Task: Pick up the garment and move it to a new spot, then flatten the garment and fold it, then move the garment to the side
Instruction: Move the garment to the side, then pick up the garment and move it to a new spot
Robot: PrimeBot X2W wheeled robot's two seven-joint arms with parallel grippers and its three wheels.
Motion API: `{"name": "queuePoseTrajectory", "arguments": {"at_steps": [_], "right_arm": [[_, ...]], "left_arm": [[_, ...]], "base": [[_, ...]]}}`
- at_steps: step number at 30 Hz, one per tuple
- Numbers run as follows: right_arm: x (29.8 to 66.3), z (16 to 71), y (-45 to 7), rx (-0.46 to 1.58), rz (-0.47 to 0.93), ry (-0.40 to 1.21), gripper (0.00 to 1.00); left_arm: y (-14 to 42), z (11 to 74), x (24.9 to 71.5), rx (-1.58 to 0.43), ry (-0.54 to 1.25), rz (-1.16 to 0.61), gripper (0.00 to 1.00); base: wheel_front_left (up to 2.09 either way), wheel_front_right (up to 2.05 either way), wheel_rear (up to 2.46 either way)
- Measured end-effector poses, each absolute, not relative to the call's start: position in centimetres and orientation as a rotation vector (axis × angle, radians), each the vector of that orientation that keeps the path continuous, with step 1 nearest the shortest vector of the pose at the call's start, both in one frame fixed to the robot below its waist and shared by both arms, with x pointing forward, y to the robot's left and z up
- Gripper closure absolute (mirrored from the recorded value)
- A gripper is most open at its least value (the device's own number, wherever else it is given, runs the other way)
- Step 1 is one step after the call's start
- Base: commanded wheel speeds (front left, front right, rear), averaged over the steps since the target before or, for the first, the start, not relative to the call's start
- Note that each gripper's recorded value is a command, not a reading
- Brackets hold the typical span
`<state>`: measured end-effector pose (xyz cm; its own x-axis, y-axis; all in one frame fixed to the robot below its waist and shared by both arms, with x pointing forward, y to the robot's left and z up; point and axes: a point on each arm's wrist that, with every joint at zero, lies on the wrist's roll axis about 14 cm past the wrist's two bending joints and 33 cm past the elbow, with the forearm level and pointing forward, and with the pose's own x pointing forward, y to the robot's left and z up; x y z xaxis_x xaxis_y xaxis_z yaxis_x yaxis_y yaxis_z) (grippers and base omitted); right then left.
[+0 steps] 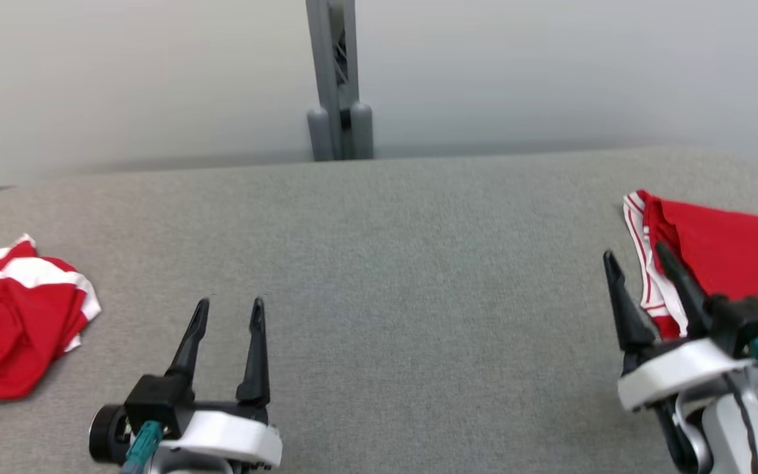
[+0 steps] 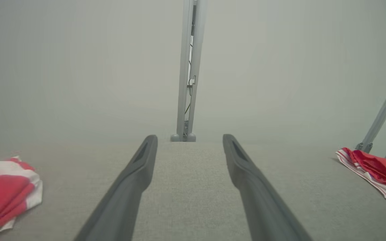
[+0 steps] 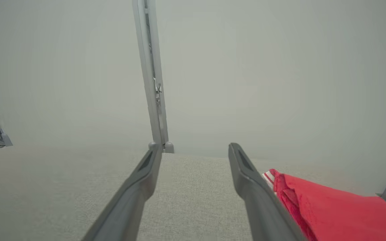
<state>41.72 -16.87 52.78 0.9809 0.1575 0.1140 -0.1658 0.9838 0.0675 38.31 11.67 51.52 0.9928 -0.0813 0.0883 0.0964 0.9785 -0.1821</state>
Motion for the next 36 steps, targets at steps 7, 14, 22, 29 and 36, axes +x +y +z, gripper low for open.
{"name": "queuePoseTrajectory", "arguments": {"at_steps": [7, 14, 22, 29, 36], "right_arm": [[37.9, 52.4, -15.1, 0.117, 0.189, -0.117, 0.0], [35.6, 52.0, -15.0, 0.121, 0.174, -0.117, 0.0], [33.4, 51.1, -15.0, 0.131, 0.161, -0.102, 0.0], [32.8, 50.9, -15.2, 0.135, 0.149, -0.098, 0.0], [32.4, 50.9, -15.1, 0.139, 0.149, -0.099, 0.0]], "left_arm": [[14.5, 51.4, 35.1, -0.177, -0.089, -0.001, 0.0], [15.2, 51.0, 32.8, -0.154, -0.089, -0.004, 0.0], [16.3, 50.4, 31.5, -0.133, -0.081, 0.027, 0.0], [16.1, 50.4, 31.4, -0.131, -0.082, 0.017, 0.0], [15.9, 50.5, 31.3, -0.128, -0.086, 0.007, 0.0]], "base": [[0.0, 0.0, 0.0], [0.0, 0.0, 0.0], [0.0, 0.0, 0.0], [0.0, 0.0, 0.0], [0.0, 0.0, 0.0]]}}
